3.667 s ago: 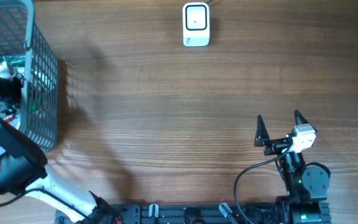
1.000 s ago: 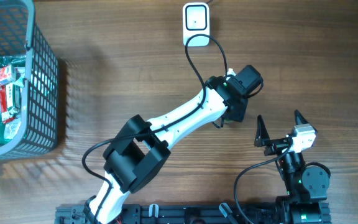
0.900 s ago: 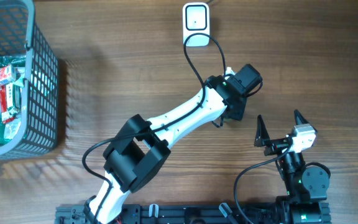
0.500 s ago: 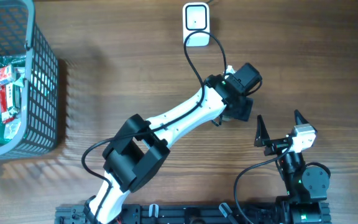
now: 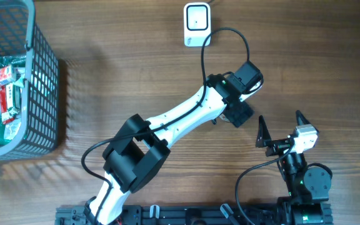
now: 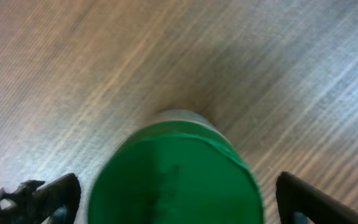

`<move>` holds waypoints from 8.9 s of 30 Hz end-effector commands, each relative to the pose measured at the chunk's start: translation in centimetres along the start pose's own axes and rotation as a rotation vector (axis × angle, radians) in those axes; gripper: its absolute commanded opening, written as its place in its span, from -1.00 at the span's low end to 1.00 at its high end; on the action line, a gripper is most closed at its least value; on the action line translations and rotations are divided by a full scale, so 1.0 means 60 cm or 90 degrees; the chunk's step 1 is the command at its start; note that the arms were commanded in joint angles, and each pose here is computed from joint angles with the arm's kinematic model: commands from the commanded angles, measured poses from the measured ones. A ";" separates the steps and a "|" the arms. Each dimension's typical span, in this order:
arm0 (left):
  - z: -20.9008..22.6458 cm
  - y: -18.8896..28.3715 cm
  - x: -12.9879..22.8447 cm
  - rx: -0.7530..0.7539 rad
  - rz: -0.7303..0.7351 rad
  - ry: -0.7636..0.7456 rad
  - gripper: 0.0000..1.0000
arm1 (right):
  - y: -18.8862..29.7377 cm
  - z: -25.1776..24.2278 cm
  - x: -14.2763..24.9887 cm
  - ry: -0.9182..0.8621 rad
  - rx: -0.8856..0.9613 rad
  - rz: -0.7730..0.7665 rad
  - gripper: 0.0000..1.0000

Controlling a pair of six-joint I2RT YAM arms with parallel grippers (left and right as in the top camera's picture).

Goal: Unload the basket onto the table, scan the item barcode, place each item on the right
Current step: 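Lift the jar out and carry it toward the white scanner, then hold the jar's bottom under the scanner, then set it down, then reach the left gripper into the basket and grasp the medicine box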

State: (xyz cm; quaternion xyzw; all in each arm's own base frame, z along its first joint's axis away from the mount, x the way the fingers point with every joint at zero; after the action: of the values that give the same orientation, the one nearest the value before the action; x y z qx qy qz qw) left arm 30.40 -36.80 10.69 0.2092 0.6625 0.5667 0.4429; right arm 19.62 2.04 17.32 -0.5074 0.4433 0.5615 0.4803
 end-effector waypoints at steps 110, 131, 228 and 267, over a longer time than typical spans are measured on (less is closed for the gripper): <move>0.009 0.040 0.011 -0.067 0.001 0.405 1.00 | -0.001 -0.002 0.001 0.001 0.005 0.001 0.99; 0.481 0.639 0.194 -0.453 -0.364 0.713 1.00 | -0.001 -0.002 0.001 0.001 0.005 0.001 0.99; 0.602 0.129 0.909 -0.220 0.130 0.794 0.49 | -0.001 -0.001 0.001 0.001 0.005 0.001 0.99; 0.457 0.785 0.570 -0.718 -0.459 0.729 -0.92 | -0.001 -0.001 0.001 0.001 0.005 0.001 0.99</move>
State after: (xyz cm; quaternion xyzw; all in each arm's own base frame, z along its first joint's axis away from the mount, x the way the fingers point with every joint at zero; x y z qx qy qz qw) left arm 24.67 21.77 41.56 -0.5732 0.4192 0.6793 0.1849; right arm 19.65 2.04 17.23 -0.5061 0.4445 0.5627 0.4792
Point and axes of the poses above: each gripper's point midway between its finger pads, its own y axis back along the fingers, its own z axis along the line the jaws close on, x = y × z, the point moved 5 cm from there along y, back along the fingers, and after that the axes turned 4 degrees about -y, right-handed, at the moved point
